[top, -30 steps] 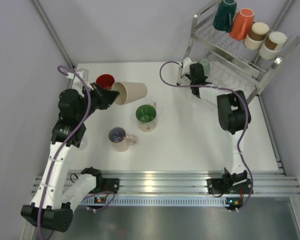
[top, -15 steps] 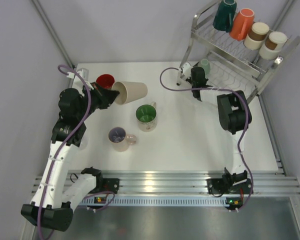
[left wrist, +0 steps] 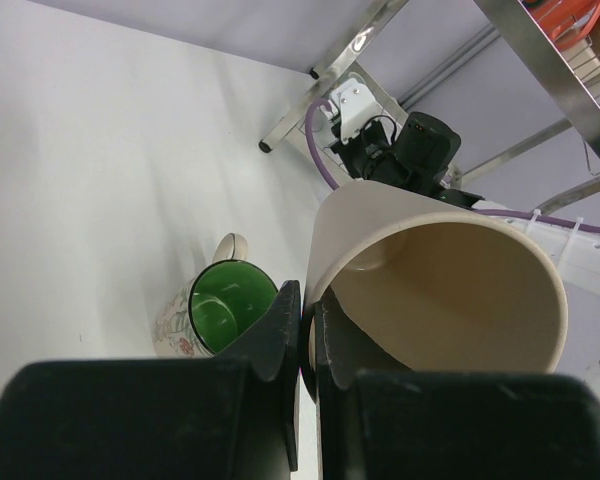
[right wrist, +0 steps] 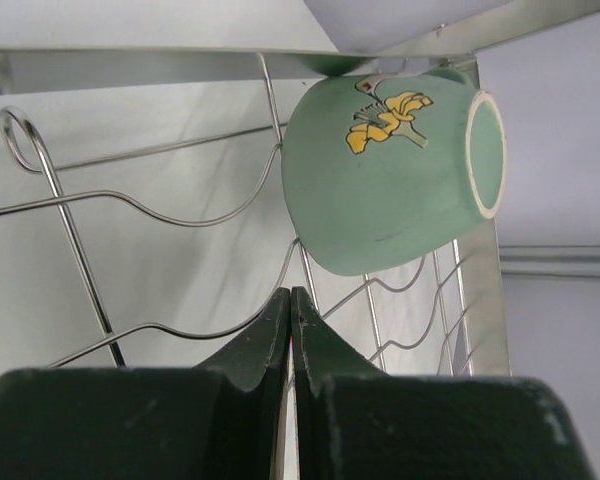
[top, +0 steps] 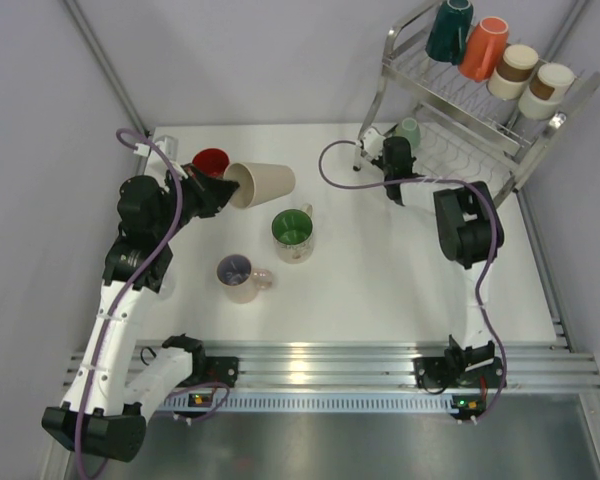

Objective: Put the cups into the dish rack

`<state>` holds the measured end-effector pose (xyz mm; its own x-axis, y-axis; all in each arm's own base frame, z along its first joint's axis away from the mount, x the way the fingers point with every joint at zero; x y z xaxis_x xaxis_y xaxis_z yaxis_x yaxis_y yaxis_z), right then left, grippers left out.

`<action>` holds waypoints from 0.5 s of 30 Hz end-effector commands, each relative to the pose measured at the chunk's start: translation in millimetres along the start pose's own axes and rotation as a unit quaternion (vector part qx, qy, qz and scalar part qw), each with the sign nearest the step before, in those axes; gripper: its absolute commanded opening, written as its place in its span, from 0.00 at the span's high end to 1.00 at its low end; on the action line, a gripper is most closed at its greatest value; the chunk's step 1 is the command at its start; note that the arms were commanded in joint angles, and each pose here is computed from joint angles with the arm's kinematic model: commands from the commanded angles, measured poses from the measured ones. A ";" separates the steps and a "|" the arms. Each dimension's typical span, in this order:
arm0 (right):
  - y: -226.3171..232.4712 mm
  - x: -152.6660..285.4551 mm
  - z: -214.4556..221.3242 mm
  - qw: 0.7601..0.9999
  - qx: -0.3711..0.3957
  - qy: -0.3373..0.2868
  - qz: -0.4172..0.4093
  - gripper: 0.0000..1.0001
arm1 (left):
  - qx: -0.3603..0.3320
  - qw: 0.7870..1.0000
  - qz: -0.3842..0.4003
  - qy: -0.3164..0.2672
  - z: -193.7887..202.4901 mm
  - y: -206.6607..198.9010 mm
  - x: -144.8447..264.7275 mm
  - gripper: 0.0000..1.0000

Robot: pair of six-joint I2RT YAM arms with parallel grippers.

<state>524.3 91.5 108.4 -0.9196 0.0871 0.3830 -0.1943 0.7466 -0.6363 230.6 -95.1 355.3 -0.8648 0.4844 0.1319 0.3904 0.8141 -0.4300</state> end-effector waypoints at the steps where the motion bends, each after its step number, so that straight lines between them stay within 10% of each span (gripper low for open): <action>1: -17.1 10.9 -41.2 0.998 -0.009 -0.058 0.022 1.00 | -0.019 0.999 0.023 -0.035 -19.3 -11.4 4.6 1.00; 15: -19.1 66.9 -94.0 0.995 -0.036 -0.074 0.052 1.00 | -0.033 0.998 0.033 -0.045 -24.2 -16.7 11.2 1.00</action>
<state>506.3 138.4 160.8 -0.9543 0.0541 0.2940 -0.1629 0.7306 -0.6631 229.9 -95.3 355.2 -0.8612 0.4911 0.1308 0.4010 0.8148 -0.4187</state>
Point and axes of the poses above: each gripper's point midway between its finger pads, its own x axis back along the fingers, its own y axis along the line the jaws close on, z = x × y, the point moved 7 cm from there along x, back along the fingers, and after that the axes turned 11 degrees about -x, right-handed, at the moved point
